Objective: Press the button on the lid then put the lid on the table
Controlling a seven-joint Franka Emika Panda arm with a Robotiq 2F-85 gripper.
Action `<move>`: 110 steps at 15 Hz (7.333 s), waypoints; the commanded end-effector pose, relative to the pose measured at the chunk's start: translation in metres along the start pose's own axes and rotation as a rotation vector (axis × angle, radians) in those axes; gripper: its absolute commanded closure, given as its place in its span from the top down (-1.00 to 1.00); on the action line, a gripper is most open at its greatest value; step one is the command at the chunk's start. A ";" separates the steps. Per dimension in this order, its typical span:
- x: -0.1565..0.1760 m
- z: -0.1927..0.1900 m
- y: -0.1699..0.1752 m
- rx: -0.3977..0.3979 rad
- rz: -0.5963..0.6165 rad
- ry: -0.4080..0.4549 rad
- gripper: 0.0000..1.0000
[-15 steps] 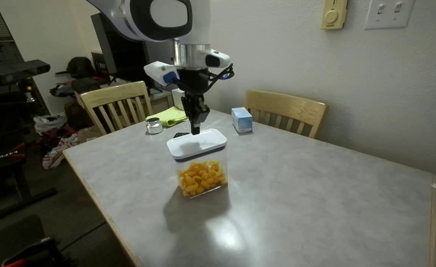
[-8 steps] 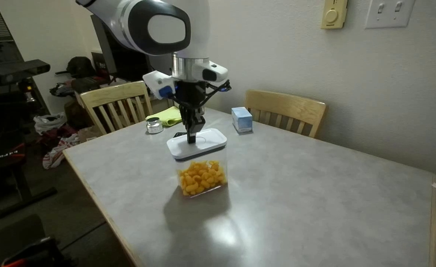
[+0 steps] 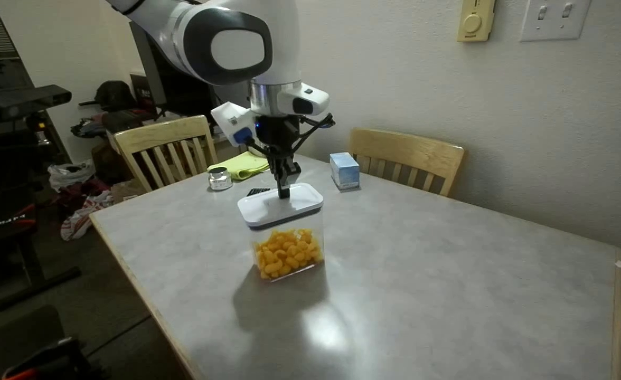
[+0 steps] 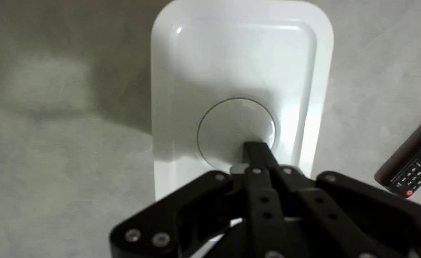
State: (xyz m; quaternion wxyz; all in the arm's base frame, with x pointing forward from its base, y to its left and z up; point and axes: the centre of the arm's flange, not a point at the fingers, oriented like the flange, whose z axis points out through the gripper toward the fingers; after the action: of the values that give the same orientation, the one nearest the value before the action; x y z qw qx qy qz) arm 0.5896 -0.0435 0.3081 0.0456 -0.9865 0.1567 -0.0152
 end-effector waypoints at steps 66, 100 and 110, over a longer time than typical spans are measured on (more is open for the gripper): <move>-0.051 -0.017 0.035 -0.073 0.039 -0.049 1.00; -0.028 -0.005 0.031 -0.053 0.029 0.006 -0.31; -0.024 -0.005 0.029 -0.067 0.032 0.010 1.00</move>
State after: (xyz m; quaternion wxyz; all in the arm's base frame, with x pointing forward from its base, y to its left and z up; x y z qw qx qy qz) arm 0.5488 -0.0614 0.3155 0.0118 -0.9846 0.1744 -0.0105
